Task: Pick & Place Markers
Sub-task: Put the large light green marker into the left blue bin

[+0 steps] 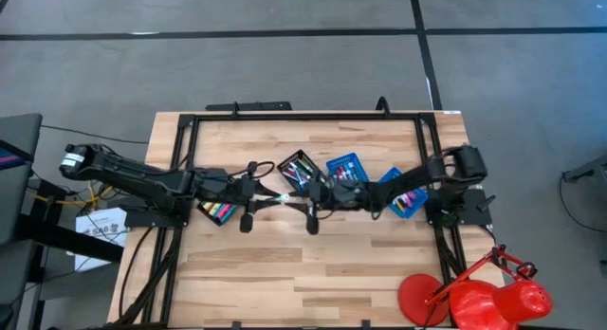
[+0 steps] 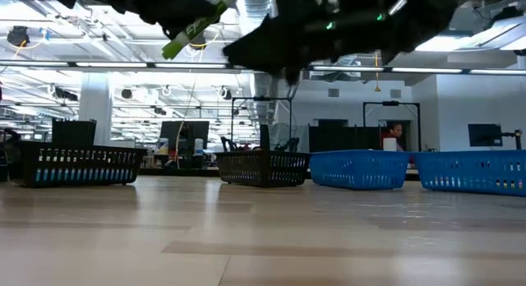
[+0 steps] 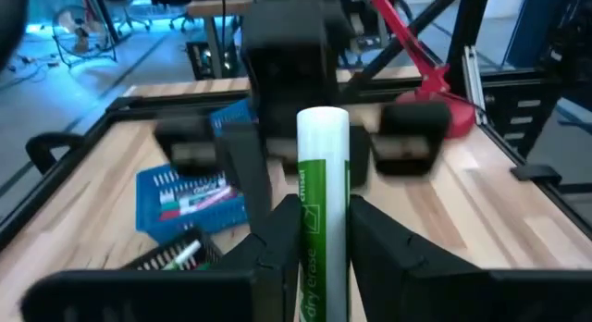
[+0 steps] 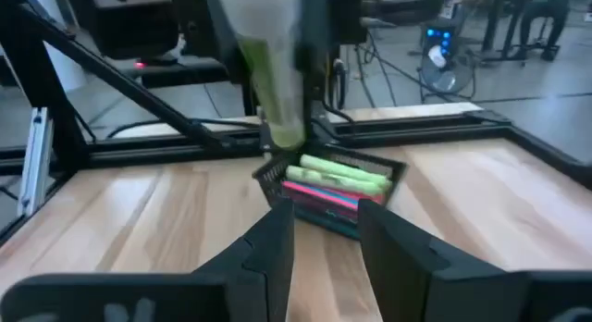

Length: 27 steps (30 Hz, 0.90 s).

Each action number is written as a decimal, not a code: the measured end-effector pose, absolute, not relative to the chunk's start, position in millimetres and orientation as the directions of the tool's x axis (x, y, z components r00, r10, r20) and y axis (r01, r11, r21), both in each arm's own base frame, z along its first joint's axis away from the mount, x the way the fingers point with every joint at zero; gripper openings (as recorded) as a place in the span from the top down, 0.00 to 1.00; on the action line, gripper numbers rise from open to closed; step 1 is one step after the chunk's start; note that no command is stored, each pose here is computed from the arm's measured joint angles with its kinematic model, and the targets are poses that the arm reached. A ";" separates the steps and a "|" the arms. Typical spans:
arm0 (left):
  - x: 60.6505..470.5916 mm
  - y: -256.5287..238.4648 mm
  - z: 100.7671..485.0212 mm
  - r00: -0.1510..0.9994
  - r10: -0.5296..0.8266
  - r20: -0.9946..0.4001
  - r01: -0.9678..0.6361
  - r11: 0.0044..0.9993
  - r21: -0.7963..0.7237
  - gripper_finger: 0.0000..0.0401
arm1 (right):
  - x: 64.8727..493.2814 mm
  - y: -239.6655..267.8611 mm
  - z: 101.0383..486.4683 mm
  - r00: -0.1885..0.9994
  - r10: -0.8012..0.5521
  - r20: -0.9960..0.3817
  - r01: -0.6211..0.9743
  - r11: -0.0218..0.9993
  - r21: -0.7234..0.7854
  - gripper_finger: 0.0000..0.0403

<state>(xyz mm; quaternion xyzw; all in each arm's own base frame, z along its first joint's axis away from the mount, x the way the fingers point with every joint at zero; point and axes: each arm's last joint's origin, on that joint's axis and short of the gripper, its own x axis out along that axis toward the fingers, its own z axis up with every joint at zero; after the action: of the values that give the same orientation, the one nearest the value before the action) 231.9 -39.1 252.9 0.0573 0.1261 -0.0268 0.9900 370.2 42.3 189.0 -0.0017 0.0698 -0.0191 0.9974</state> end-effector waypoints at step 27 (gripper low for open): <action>243.0 -41.0 242.7 0.963 -0.027 -0.269 0.059 0.992 0.109 0.80 | 422.6 49.4 188.7 0.997 0.013 -0.082 -0.018 0.998 -0.062 0.67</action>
<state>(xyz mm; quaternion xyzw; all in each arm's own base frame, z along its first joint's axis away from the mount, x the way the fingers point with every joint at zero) 243.0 -41.0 242.7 0.0580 0.1349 -0.0218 0.9889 422.6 49.4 188.7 -0.0312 0.0408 0.0080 0.9986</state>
